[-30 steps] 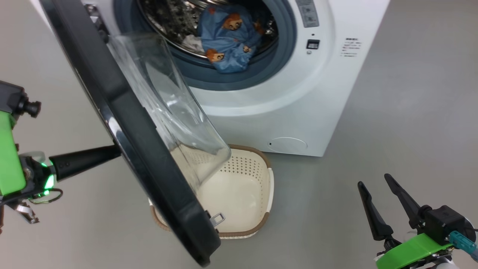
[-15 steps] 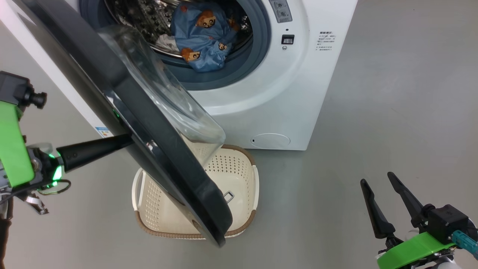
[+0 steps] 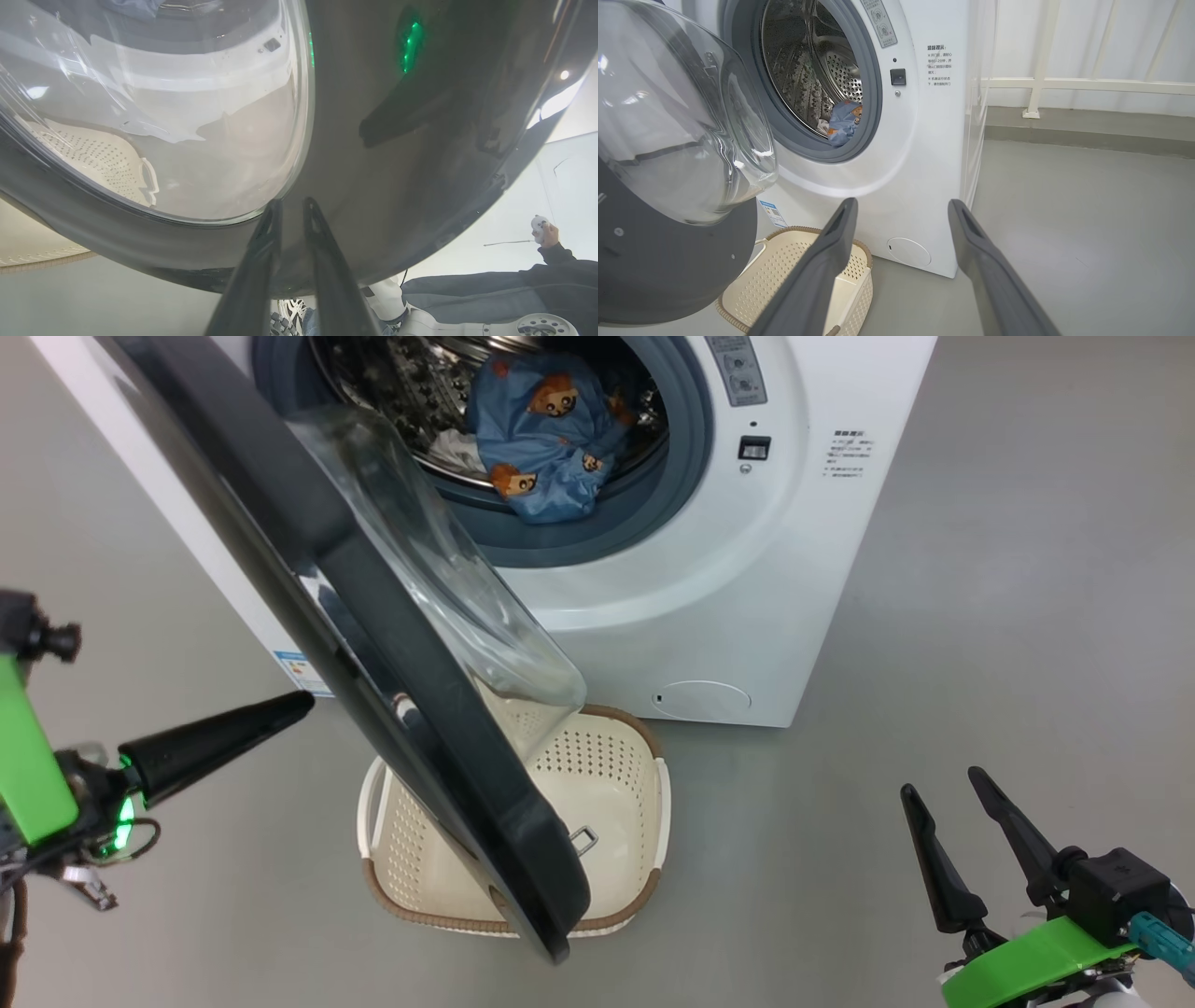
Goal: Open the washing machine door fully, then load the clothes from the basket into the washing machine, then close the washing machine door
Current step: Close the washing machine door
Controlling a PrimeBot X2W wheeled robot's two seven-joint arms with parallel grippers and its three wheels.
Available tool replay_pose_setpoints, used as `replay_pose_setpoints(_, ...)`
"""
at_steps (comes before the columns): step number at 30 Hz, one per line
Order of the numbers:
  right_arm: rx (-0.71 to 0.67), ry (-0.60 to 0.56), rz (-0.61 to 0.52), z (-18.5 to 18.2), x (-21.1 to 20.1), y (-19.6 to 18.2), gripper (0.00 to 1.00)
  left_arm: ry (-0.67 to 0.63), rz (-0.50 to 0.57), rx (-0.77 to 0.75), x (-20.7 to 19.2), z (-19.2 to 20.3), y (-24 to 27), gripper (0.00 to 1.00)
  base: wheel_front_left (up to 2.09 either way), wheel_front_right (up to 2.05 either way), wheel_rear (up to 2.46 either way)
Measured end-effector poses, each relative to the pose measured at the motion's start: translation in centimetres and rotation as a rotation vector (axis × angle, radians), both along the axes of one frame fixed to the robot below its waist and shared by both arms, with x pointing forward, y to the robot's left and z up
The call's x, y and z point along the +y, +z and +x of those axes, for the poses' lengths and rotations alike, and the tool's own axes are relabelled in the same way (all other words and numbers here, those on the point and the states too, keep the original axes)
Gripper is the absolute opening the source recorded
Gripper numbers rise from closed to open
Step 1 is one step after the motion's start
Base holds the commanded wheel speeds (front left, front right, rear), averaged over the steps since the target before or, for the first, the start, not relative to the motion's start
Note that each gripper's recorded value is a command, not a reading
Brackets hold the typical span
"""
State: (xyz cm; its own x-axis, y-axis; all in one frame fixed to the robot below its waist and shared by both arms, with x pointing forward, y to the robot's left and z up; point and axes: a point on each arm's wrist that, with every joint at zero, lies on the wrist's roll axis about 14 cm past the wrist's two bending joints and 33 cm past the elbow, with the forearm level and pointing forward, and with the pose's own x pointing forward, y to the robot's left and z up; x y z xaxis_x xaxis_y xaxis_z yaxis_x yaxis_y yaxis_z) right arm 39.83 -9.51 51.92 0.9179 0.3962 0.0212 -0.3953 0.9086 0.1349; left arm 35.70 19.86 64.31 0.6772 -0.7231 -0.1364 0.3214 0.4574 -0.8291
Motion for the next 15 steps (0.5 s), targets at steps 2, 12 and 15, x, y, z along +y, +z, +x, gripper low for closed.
replay_pose_setpoints(2, -0.003, 0.007, 0.0, 0.0, 0.2, 0.1, 1.0, 0.047, -0.01, 0.006, 0.8, -0.3, -0.5, 1.0, 0.0, 0.0, 0.0)
replay_pose_setpoints(12, -0.006, 0.03, 0.0, -0.1, 1.0, 0.2, 1.0, 0.31, -0.025, 0.046, 4.4, -1.3, -4.1, 1.0, 0.0, 0.0, 0.0)
replay_pose_setpoints(15, -0.001, 0.031, -0.002, -0.3, 1.0, 0.1, 1.0, 0.435, -0.016, 0.037, 5.8, -1.5, -5.5, 1.0, 0.0, 0.0, 0.0)
